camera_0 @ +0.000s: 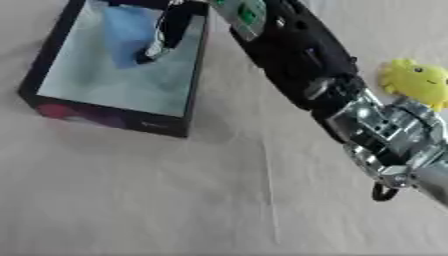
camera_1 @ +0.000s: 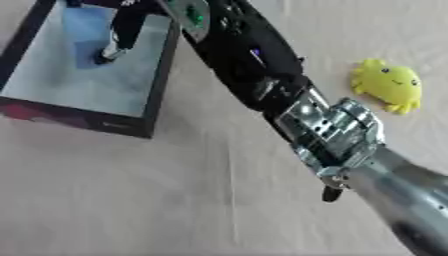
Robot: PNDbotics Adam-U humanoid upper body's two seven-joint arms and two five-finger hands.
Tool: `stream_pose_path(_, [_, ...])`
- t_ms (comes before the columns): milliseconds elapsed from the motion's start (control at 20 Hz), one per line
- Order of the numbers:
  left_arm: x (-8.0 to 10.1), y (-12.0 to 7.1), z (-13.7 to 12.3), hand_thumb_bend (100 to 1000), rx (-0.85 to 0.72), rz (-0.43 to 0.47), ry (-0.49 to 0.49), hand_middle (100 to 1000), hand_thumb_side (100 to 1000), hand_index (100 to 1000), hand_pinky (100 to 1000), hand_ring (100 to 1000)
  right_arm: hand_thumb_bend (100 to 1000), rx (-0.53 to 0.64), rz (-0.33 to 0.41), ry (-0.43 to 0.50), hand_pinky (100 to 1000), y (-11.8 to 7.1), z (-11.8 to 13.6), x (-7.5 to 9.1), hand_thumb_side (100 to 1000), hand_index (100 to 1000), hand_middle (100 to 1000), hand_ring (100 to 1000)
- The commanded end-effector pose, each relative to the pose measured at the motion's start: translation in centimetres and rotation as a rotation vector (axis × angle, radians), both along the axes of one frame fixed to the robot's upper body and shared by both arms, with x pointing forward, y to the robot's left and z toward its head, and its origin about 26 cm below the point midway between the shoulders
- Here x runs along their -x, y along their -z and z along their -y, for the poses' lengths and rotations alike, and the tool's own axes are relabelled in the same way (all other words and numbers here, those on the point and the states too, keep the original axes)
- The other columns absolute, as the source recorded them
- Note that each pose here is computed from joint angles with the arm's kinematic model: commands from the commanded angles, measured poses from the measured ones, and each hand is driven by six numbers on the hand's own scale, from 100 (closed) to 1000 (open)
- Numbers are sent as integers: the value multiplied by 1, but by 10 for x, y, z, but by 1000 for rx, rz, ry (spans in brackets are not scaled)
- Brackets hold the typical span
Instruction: Pick up objects on the table and place them in the box.
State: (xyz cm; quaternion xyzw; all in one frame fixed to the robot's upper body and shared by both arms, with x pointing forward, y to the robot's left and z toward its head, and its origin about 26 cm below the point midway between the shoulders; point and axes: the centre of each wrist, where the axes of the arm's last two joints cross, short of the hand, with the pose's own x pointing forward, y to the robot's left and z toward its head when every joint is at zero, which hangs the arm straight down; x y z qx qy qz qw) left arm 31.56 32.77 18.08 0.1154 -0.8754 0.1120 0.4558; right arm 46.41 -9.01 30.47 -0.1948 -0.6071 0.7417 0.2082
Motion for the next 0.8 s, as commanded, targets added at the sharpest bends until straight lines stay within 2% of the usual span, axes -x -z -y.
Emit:
stream_pose_path(50, [1, -9, -2, 413, -10, 27, -3, 798, 701, 834, 804, 660, 619, 2, 54, 0, 958, -11, 1, 1, 464, 940, 895, 946])
stream_pose_path(400, [2, -5, -4, 412, -11, 14, -8, 797, 699, 833, 804, 659, 532, -83, 105, 3, 944, -21, 8, 5, 426, 913, 859, 909])
stream_pose_path(450, [2, -5, -4, 413, -12, 12, -11, 797, 700, 833, 804, 659, 471, -95, 111, 7, 939, -24, 11, 6, 415, 903, 847, 897])
stream_pose_path(500, [2, -4, -5, 412, -12, 10, -14, 797, 698, 833, 804, 659, 510, -111, 116, 16, 938, -28, 15, 7, 401, 899, 839, 891])
stream_pose_path(800, [5, 0, -10, 411, -19, -5, -36, 797, 697, 833, 804, 658, 483, -225, 82, 68, 937, -44, 54, 12, 329, 880, 797, 861])
